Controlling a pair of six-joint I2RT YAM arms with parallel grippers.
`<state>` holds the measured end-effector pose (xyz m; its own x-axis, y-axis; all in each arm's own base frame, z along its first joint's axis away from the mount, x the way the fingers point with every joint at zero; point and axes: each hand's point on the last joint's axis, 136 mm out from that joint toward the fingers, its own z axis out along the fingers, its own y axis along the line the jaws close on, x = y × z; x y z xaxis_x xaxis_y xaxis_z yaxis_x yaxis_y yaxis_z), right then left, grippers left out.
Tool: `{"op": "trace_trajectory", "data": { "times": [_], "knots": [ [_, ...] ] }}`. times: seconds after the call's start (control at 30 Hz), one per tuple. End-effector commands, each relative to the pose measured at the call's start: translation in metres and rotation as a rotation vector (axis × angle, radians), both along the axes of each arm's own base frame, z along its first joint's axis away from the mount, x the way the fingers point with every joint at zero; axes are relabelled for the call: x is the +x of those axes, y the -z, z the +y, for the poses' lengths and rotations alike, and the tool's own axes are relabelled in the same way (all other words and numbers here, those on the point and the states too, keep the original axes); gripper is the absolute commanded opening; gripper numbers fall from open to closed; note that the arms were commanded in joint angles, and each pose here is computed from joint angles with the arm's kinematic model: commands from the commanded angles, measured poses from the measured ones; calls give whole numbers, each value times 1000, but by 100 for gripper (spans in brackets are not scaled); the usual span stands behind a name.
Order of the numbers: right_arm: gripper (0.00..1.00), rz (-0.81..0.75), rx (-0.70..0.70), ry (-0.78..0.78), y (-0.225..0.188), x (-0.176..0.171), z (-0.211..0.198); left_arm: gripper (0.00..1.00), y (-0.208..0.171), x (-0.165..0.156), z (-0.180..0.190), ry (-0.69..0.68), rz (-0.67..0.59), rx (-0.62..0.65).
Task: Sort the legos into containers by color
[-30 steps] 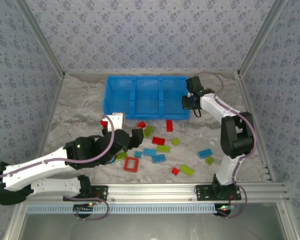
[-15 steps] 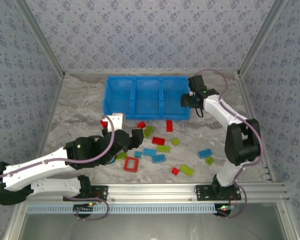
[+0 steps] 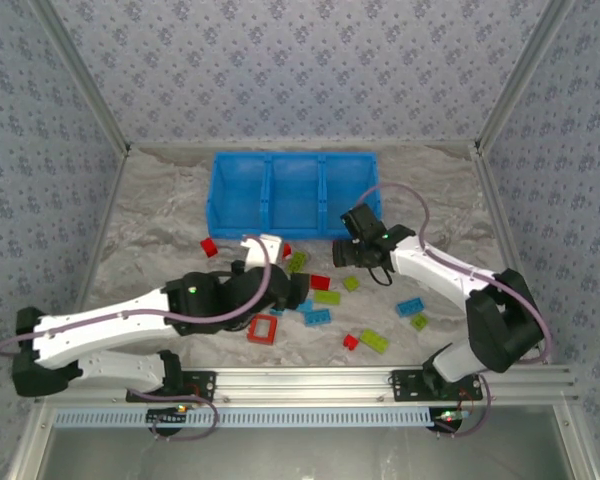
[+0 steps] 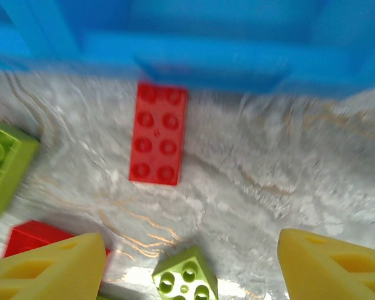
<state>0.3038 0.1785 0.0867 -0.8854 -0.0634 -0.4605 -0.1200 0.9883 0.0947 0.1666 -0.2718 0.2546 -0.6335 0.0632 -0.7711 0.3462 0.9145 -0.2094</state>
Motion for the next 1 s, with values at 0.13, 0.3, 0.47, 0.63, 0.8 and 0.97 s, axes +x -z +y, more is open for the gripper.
{"op": "trace_trajectory", "data": {
  "times": [0.13, 0.3, 0.47, 0.63, 0.8, 0.97],
  "knots": [
    [75, 25, 39, 16, 24, 11, 21, 95, -13, -9, -37, 26, -72, 31],
    [73, 49, 21, 17, 40, 20, 28, 95, -5, -13, -49, 36, -54, 14],
    [65, 55, 12, 15, 50, 30, 35, 96, -5, -14, -46, 31, -54, 8],
    [50, 58, -7, 28, 58, 36, 35, 96, -4, -13, -39, 17, -54, 3],
    [33, 56, -15, 26, 60, 35, 35, 96, -5, -13, -33, 7, -58, -7],
    [27, 26, -31, 18, 41, 25, 32, 96, -5, -13, -29, -2, -60, -8]
  ]
}}
